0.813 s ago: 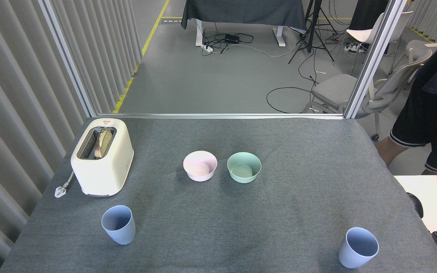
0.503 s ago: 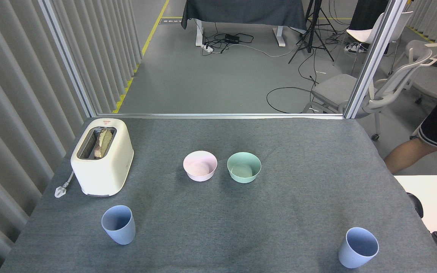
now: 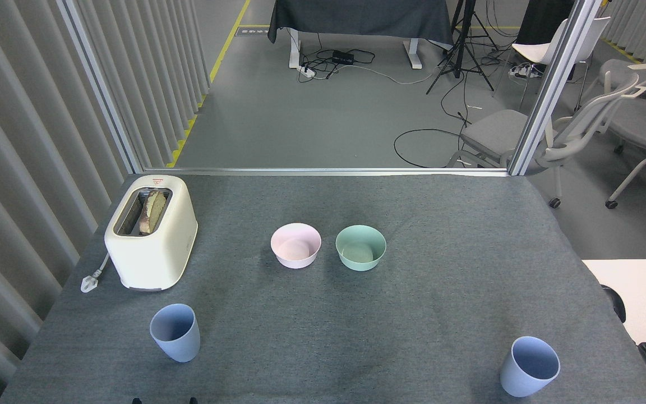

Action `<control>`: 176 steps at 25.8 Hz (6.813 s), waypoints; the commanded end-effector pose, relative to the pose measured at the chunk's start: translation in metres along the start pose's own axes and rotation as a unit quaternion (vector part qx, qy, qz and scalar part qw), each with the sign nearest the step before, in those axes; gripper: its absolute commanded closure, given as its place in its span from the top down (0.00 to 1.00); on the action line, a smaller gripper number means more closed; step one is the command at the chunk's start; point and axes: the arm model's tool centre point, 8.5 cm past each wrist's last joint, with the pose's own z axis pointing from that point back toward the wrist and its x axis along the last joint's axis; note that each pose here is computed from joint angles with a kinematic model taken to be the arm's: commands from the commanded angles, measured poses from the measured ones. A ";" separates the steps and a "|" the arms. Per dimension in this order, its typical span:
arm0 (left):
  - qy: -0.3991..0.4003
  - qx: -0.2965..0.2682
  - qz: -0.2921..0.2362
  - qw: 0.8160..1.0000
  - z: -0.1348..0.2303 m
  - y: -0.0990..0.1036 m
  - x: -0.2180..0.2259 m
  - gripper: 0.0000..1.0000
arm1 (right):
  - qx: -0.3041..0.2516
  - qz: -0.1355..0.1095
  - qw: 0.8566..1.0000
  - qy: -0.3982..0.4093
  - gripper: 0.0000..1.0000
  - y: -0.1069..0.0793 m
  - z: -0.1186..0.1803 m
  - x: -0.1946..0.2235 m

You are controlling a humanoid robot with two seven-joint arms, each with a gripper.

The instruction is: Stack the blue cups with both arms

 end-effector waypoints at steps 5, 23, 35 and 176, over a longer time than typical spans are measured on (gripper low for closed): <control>0.008 0.003 -0.007 1.000 -0.040 -0.003 -0.006 1.00 | 0.005 0.000 1.000 0.000 1.00 0.002 0.001 0.000; 0.013 0.000 -0.014 1.000 -0.079 -0.006 -0.011 1.00 | 0.008 0.001 1.000 -0.002 1.00 0.004 -0.001 0.001; 0.014 0.005 -0.014 1.000 -0.112 -0.001 -0.012 1.00 | 0.010 -0.007 1.000 -0.005 1.00 0.006 0.000 0.010; -0.074 0.000 -0.028 0.997 0.022 0.007 0.031 1.00 | 0.015 0.005 0.992 0.128 1.00 0.017 -0.085 -0.063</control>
